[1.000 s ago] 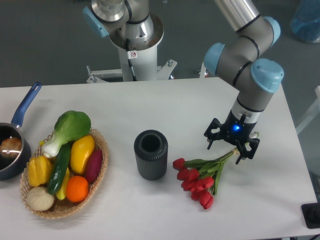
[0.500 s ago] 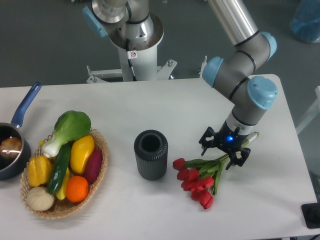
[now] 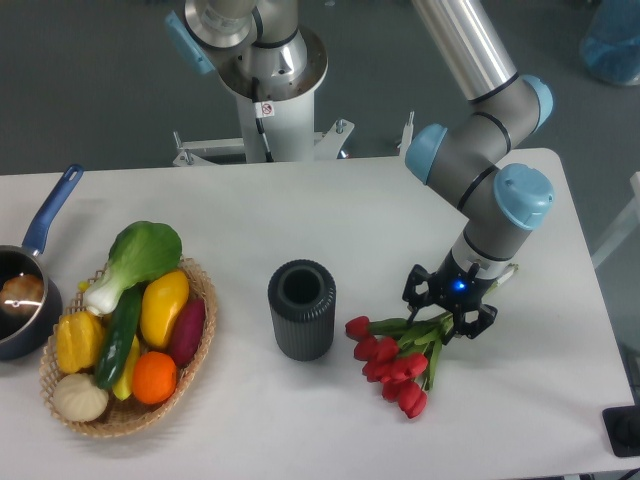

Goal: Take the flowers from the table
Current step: 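Lower the gripper onto the tulip stems and close it, then lift the gripped red tulips up off the table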

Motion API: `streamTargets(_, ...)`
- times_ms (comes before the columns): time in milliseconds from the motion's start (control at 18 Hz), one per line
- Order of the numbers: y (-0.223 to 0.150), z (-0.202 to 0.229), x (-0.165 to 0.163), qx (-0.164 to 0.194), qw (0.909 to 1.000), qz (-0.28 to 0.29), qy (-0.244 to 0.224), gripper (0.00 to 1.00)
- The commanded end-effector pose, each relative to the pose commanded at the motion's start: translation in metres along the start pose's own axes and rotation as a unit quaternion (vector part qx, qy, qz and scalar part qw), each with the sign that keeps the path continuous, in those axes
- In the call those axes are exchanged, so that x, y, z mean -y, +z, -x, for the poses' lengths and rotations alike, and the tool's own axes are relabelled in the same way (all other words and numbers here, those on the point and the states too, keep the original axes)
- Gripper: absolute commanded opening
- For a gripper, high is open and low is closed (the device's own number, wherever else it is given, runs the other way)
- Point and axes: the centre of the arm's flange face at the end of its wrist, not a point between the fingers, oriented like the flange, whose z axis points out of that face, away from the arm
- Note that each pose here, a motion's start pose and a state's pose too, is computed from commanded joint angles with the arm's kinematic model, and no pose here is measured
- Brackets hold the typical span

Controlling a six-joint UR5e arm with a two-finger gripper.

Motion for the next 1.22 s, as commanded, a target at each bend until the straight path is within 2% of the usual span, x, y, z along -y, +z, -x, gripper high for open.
streamTargets(111, -0.007, 0.003, 0.002, 0.006, 1.0000, -0.003, 0.001, 0.26)
streamTargets(444, -0.015, 0.005, 0.006, 0.013, 0.9999, -0.006, 0.004, 0.25)
streamTargets(500, -0.020, 0.009, 0.009, 0.020, 0.9997, -0.008, 0.008, 0.25)
streamTargets(722, -0.045, 0.022, 0.023, 0.049, 0.9985, -0.007, 0.025, 0.12)
streamTargets(944, -0.075, 0.037, 0.035, 0.088, 0.9951, 0.020, 0.041, 0.12)
streamTargets(1222, -0.087, 0.043, 0.039, 0.101, 0.9934, 0.029, 0.045, 0.11)
